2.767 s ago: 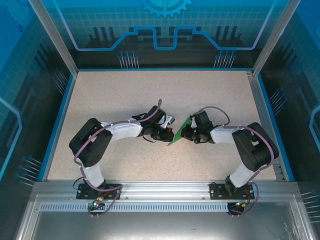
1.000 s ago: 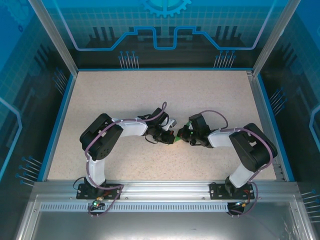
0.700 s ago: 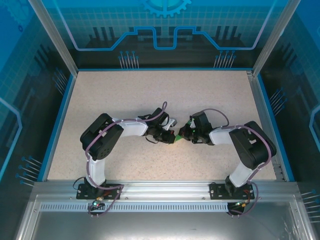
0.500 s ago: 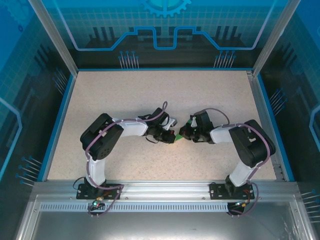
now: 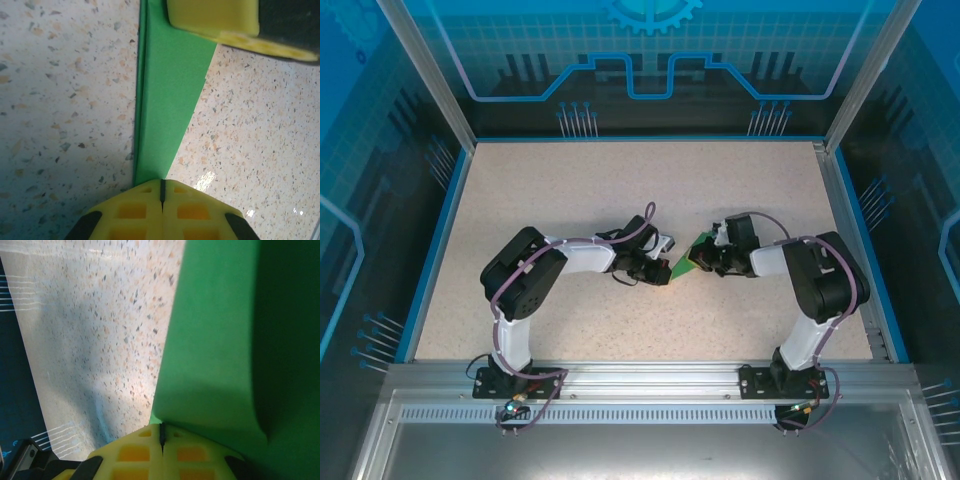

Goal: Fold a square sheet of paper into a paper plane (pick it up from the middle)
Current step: Fold the wing for the fifth time at the center of the table.

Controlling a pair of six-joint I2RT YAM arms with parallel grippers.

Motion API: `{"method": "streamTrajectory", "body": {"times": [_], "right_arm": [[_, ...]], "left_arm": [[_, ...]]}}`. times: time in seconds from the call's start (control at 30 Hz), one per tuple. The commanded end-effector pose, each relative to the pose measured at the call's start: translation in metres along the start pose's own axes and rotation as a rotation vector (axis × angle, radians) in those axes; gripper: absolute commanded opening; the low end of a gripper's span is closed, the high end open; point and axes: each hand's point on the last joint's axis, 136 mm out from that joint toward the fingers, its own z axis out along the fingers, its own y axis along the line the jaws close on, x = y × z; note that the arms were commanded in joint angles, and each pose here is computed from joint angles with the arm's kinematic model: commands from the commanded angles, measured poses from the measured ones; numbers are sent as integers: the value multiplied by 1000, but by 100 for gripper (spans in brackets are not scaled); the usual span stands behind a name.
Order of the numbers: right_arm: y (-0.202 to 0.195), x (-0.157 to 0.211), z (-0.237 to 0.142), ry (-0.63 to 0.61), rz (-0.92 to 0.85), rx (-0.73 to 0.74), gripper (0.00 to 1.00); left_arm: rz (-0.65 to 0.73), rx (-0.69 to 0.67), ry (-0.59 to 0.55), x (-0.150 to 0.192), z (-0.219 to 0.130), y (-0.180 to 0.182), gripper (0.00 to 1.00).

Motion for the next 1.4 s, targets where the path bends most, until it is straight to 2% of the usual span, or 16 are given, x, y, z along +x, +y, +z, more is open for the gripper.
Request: {"method": "streamTrajectory", "body": {"times": [0.0,0.5,0.63,0.8,0.93,1.1,1.23,1.37], "right_arm": [[-45,-36,-10,-118,51,133,2],[-48,-76,-34,-186,80,98,2],[-33,-79,-44,-196,54,76,2],[-1,-58,-65,-194,-12,60,2],[24,-22,-75,-180,-53,44,2],[48,17,-55,-149,-45,-18,2],[63,29,-31,-151,-46,-56,1],[60,37,-6,-124,-24,-65,1]], "left_arm": [[-104,-217,202,71,5,63,0],[-112,-222,202,72,2,67,0],[-115,-208,207,70,4,65,0],[-113,-201,203,68,3,64,0],[-114,-192,203,68,5,62,0],[-121,-177,199,67,8,61,0],[-120,-172,195,65,8,60,0],[-121,-168,193,66,8,59,0]]}}
